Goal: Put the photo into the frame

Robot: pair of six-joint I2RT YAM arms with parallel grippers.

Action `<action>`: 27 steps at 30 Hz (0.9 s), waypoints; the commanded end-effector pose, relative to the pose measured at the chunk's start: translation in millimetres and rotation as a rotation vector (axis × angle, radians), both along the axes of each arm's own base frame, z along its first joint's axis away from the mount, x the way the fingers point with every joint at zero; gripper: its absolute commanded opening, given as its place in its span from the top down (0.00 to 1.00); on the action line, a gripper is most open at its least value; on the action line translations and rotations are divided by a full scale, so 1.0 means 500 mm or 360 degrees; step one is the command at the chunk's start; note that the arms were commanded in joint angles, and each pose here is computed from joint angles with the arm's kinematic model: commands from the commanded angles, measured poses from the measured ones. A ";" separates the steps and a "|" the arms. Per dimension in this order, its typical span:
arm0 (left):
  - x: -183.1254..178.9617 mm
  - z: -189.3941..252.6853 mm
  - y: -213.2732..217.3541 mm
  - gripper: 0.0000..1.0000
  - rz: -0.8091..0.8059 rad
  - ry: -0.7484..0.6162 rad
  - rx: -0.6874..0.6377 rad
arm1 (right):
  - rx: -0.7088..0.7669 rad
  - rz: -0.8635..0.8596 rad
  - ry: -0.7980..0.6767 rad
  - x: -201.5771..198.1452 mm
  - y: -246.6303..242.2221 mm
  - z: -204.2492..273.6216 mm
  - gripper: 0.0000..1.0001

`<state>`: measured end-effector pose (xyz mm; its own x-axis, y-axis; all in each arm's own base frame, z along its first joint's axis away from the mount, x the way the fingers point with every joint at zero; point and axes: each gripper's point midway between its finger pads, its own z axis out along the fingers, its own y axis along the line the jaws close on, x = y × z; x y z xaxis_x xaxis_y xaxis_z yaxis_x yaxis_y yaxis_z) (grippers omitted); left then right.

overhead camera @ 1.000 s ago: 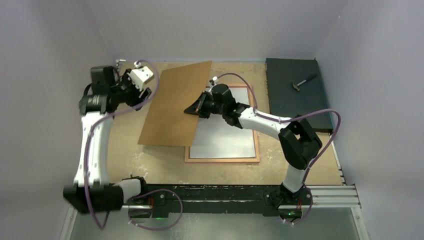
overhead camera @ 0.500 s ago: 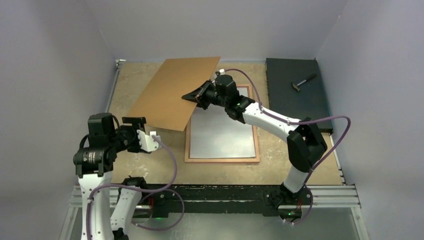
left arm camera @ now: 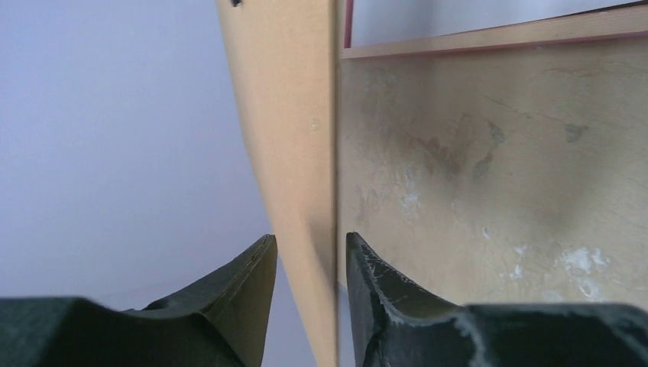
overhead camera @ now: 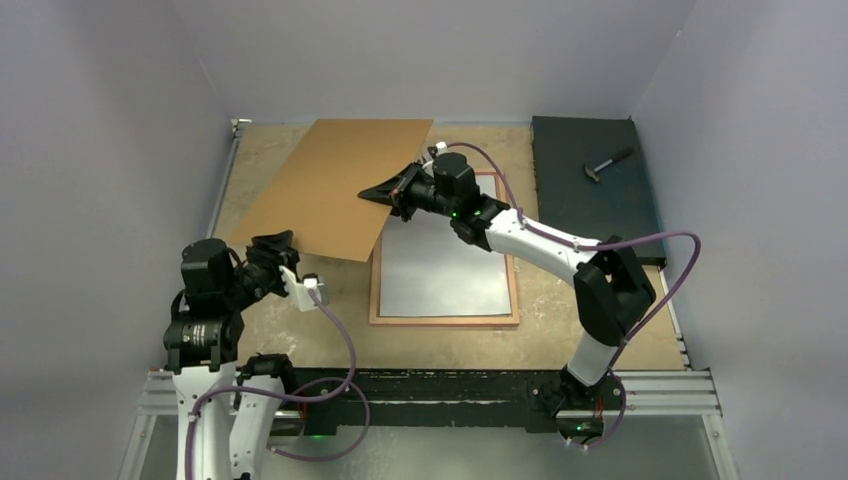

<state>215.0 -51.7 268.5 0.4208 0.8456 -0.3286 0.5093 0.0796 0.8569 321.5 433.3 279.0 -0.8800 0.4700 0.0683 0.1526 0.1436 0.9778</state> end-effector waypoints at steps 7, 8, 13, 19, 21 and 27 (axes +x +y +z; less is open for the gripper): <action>0.056 0.051 -0.001 0.92 -0.0032 -0.0254 0.0020 | 0.0241 0.0264 -0.0212 -0.110 -0.018 0.132 1.00; 0.053 0.052 -0.004 0.96 -0.0045 -0.0262 0.0022 | 0.0239 0.0286 -0.0219 -0.117 -0.018 0.129 0.99; 0.033 0.047 -0.019 1.00 -0.0151 -0.0303 0.0096 | 0.0146 0.0545 -0.0293 -0.166 -0.015 0.100 0.68; 0.038 0.074 -0.023 1.00 -0.0189 -0.0314 0.0120 | -0.0140 0.0703 -0.0525 -0.192 -0.051 0.057 0.16; 0.045 0.089 -0.022 1.00 -0.0177 -0.0320 0.0105 | -0.0232 0.0719 -0.0593 -0.197 -0.072 0.042 0.08; 0.053 0.132 -0.021 1.00 -0.0166 -0.0389 0.0093 | -0.0430 0.0726 -0.0812 -0.197 -0.155 0.018 0.01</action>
<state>239.2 -51.7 268.0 0.4627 0.8408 -0.2809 0.4945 0.0182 0.8690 230.3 386.0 272.6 -0.9613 0.0618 -0.2686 -0.2353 0.3236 0.9165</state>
